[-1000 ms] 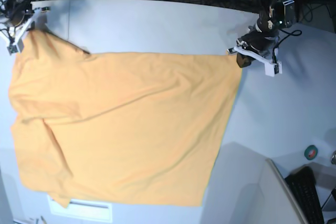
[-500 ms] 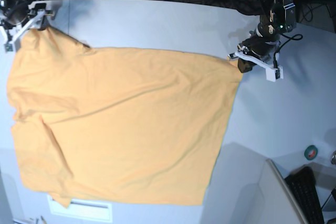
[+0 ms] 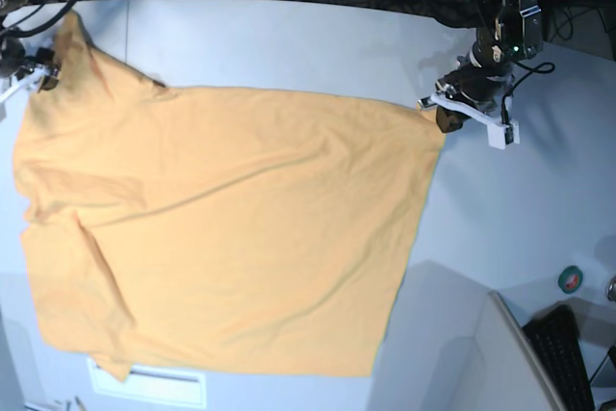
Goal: Layout the t-shirt on the table in an organized manner, then fold the t-shirt properly
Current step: 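Pull the held shirt corners apart with both grippers to stretch it flat, then release and regrasp the shirt edge with both grippers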
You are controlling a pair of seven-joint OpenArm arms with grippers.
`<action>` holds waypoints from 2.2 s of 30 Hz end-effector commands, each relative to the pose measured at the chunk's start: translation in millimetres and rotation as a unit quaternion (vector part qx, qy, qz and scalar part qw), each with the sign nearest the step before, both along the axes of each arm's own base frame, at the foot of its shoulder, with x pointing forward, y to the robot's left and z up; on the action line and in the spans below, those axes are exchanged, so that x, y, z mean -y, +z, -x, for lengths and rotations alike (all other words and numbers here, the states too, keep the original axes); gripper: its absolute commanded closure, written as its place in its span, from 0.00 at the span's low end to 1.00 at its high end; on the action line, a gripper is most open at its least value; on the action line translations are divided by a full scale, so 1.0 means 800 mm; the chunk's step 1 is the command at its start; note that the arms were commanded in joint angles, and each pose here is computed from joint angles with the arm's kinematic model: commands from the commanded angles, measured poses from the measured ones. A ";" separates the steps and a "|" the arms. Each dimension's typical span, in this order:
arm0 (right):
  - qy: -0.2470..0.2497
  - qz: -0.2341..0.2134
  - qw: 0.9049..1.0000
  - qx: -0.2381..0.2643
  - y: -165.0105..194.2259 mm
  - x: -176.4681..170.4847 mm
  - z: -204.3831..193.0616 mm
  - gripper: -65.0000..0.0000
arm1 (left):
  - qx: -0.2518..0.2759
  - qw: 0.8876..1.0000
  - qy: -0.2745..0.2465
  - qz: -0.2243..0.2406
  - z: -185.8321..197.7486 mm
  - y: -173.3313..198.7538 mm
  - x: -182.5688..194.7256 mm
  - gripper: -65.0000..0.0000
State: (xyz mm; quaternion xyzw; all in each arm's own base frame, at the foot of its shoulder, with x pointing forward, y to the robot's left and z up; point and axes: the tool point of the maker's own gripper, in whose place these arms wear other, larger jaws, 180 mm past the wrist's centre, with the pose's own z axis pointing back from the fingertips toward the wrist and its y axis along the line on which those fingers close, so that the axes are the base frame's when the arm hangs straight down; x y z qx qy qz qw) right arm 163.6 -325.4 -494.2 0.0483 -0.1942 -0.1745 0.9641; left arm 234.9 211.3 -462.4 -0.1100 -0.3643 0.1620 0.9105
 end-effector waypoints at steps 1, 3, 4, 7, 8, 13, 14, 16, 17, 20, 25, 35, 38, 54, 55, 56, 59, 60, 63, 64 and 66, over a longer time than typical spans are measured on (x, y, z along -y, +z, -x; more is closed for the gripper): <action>-0.005 0.014 1.000 0.027 0.013 0.015 -0.017 0.52 | 0.019 1.000 0.000 -0.002 -0.008 0.011 -0.004 1.00; -0.006 0.012 1.000 0.024 0.010 0.014 -0.014 0.52 | 0.018 1.000 0.000 -0.002 -0.007 0.011 -0.004 1.00; -0.006 0.009 1.000 0.017 0.008 0.012 -0.010 0.52 | 0.018 1.000 0.000 -0.002 -0.007 0.011 -0.004 1.00; 0.000 0.003 1.000 0.001 0.004 0.006 0.001 0.53 | 0.019 1.000 0.000 -0.002 -0.008 0.011 -0.004 1.00; -0.001 0.000 1.000 0.000 0.002 0.003 0.002 0.53 | 0.019 1.000 0.000 -0.002 -0.008 0.011 -0.004 1.00; -0.003 -0.011 1.000 0.002 -0.004 -0.010 0.006 0.75 | 0.020 1.000 0.000 -0.002 -0.009 0.012 -0.004 1.00; 0.008 -0.013 1.000 0.004 -0.003 -0.013 0.005 0.89 | 0.020 1.000 0.000 -0.002 -0.009 0.012 -0.004 1.00; 0.031 -0.018 0.999 0.008 -0.002 -0.019 0.002 1.00 | 0.018 1.000 0.000 -0.002 -0.007 0.011 -0.004 1.00; 0.033 -0.018 0.999 0.004 -0.001 -0.019 0.004 1.00 | 0.017 1.000 0.000 -0.003 -0.005 0.010 -0.004 1.00; 0.034 0.001 0.999 -0.015 0.013 -0.007 0.016 1.00 | 0.016 1.000 -0.004 -0.005 0.003 0.013 -0.003 1.00; 0.039 0.057 0.997 -0.031 0.052 -0.001 0.051 1.00 | 0.009 1.000 -0.015 -0.017 0.026 0.018 -0.006 1.00; 0.041 0.061 0.997 -0.039 0.054 -0.008 0.065 1.00 | -0.007 1.000 -0.020 -0.021 0.049 0.013 -0.007 1.00; 0.042 0.062 0.996 -0.054 0.050 -0.007 0.081 1.00 | -0.008 0.999 -0.012 -0.033 0.064 0.021 -0.020 1.00; 0.045 0.059 0.995 -0.072 0.049 -0.010 0.096 1.00 | -0.011 0.998 0.012 -0.053 0.085 0.033 -0.049 1.00; 0.046 0.065 0.995 -0.066 0.053 -0.008 0.093 1.00 | -0.010 0.998 0.012 -0.053 0.084 0.034 -0.049 1.00; 0.048 0.072 0.994 -0.059 0.059 -0.007 0.087 1.00 | -0.008 0.999 0.011 -0.052 0.082 0.035 -0.048 1.00; 0.062 0.089 0.994 -0.032 0.076 -0.008 0.056 1.00 | 0.017 0.998 0.008 -0.053 0.058 0.050 -0.045 1.00; 0.069 0.094 0.993 -0.023 0.082 -0.009 0.045 1.00 | 0.027 0.998 0.008 -0.053 0.050 0.056 -0.044 1.00; 0.080 0.096 0.992 0.003 0.090 -0.016 0.011 1.00 | 0.052 0.997 0.009 -0.049 0.023 0.069 -0.043 1.00; 0.085 0.096 0.992 0.012 0.093 -0.018 -0.001 1.00 | 0.050 0.998 0.008 -0.046 0.015 0.069 -0.042 1.00; 0.095 0.098 0.990 0.027 0.099 -0.024 -0.023 1.00 | 0.045 0.998 0.007 -0.035 -0.001 0.067 -0.035 1.00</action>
